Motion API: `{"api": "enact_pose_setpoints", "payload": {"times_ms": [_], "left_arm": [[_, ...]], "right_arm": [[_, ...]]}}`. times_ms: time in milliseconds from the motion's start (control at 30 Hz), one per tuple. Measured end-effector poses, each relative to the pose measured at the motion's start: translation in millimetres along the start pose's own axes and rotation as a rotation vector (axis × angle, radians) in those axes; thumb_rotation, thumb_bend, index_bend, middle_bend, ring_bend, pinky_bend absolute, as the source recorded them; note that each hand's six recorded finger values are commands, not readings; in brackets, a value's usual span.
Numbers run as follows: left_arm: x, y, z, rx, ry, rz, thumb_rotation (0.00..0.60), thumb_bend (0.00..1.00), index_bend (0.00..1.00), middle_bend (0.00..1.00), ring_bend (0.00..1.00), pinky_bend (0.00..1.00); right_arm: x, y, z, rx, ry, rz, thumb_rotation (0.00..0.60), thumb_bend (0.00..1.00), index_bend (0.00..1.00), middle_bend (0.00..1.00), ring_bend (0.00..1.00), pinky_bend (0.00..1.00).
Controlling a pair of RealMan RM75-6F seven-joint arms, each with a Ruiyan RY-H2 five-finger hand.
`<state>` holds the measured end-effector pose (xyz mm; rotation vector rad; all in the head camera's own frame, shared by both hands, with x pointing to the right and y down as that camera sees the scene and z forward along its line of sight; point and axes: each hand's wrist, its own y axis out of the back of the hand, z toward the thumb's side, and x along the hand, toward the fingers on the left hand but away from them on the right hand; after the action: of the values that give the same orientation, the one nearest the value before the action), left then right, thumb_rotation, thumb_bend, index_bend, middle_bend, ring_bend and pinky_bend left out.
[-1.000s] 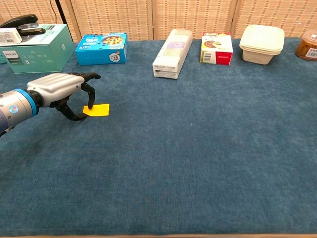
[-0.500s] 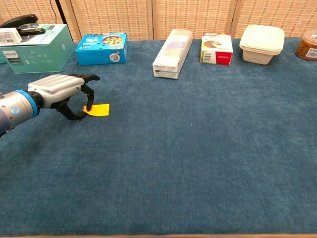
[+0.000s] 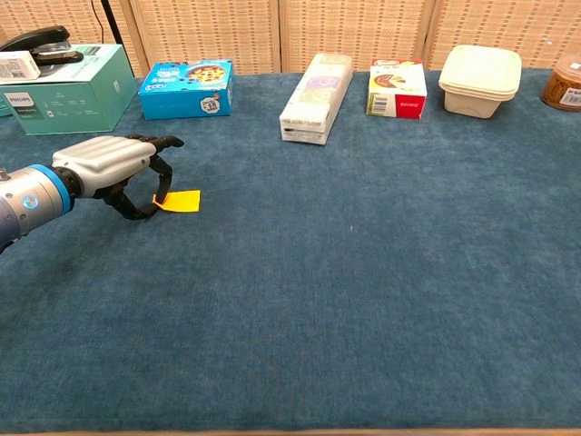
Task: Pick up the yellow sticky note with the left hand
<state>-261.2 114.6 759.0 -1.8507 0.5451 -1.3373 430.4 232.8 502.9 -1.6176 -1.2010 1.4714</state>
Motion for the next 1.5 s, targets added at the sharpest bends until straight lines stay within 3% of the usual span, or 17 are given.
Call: {"api": "enact_pose_setpoints", "payload": {"times_ms": [733, 1000, 1167, 1500], "left_arm": [[4.5, 14.3, 16.9, 0.056, -0.043, 0.041, 0.6, 0.52, 0.69, 0.0, 0.0, 0.0], [8.6, 30.8, 48.0, 0.131, -0.109, 0.072, 0.6, 0.52, 0.69, 0.0, 0.0, 0.0], [7.5, 42.5, 69.1, 0.129, -0.147, 0.101, 0.6, 0.53, 0.69, 0.0, 0.0, 0.0], [-1.3, 79.5, 107.4, 0.112, -0.239, 0.225, 0.6, 0.52, 0.67, 0.0, 0.0, 0.0]], "right_arm": [[-0.4, 1.0, -0.4, -0.013, -0.002, 0.002, 0.6, 0.0, 0.0, 0.0, 0.0, 0.0], [-0.7, 2.4, -1.6, -0.018, -0.005, 0.0, 0.6, 0.0, 0.0, 0.0, 0.0, 0.0], [-0.8, 3.4, -2.3, -0.021, -0.006, -0.002, 0.6, 0.0, 0.0, 0.0, 0.0, 0.0], [-0.4, 4.7, -2.3, -0.026, -0.004, -0.004, 0.6, 0.0, 0.0, 0.0, 0.0, 0.0]]}}
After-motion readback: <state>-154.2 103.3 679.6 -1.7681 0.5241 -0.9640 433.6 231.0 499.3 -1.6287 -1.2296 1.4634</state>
